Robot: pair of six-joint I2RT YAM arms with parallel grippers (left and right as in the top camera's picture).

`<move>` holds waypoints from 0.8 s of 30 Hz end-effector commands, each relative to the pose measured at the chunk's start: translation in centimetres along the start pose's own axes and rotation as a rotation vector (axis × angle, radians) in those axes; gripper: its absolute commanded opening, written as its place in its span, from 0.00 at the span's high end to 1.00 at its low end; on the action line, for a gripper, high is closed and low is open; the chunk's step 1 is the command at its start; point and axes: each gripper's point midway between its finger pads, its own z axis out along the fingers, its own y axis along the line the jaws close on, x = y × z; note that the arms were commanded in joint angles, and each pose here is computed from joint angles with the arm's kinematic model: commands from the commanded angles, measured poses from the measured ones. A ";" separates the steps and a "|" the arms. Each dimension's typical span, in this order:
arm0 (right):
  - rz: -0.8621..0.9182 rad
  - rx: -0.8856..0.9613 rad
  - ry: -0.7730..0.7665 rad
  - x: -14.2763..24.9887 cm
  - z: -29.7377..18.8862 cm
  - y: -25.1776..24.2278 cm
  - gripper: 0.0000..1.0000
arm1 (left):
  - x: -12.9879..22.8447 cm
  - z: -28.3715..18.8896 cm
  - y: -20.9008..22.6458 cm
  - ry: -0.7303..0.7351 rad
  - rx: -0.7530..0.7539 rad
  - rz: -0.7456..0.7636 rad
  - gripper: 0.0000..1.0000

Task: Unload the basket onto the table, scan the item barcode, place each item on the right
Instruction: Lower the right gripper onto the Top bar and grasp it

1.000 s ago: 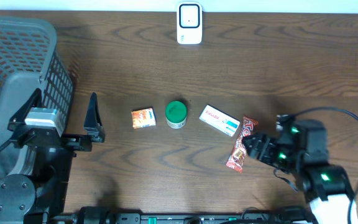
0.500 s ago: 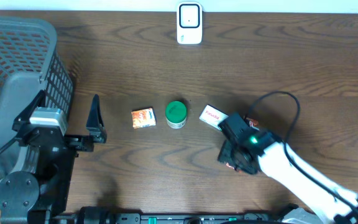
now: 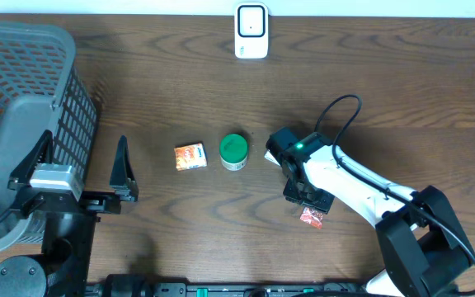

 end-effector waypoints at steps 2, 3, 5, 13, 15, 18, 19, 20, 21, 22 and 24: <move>0.008 0.017 -0.036 -0.5 0.1 0.0 0.47 | -0.2 -0.2 -0.1 -0.011 0.008 -0.011 0.01; 0.008 0.019 -0.041 -0.6 0.1 0.0 0.47 | -0.2 -0.2 -0.1 -0.011 0.008 -0.011 0.01; 0.007 0.026 -0.050 -0.8 0.3 -0.1 0.47 | -0.2 -0.3 -0.1 -0.014 0.008 -0.010 0.01; -0.001 0.070 -0.037 -0.5 1.7 -0.3 0.48 | -0.6 -1.0 -0.2 -0.032 0.008 -0.009 0.01; -0.004 0.082 -0.024 -0.4 2.2 -0.3 0.48 | -0.7 -1.2 -0.2 -0.036 0.007 -0.009 0.01; -0.010 0.106 0.003 0.0 3.1 -0.3 0.48 | -0.7 -1.3 -0.2 -0.037 0.007 -0.009 0.01; -0.011 0.110 0.009 0.1 3.4 -0.2 0.49 | -0.7 -1.3 -0.2 -0.037 0.007 -0.008 0.01; -0.011 0.111 0.011 0.1 3.6 -0.1 0.50 | -0.7 -1.3 -0.2 -0.037 0.007 -0.008 0.01; -0.012 0.114 0.017 0.2 3.8 0.0 0.51 | -0.7 -1.3 -0.2 -0.037 0.007 -0.009 0.01; -0.012 0.116 0.022 0.2 4.0 0.1 0.51 | -0.7 -1.3 -0.2 -0.037 0.007 -0.009 0.01; -0.015 0.128 0.032 0.4 4.5 0.0 0.55 | -0.7 -1.3 -0.2 -0.037 0.007 -0.009 0.01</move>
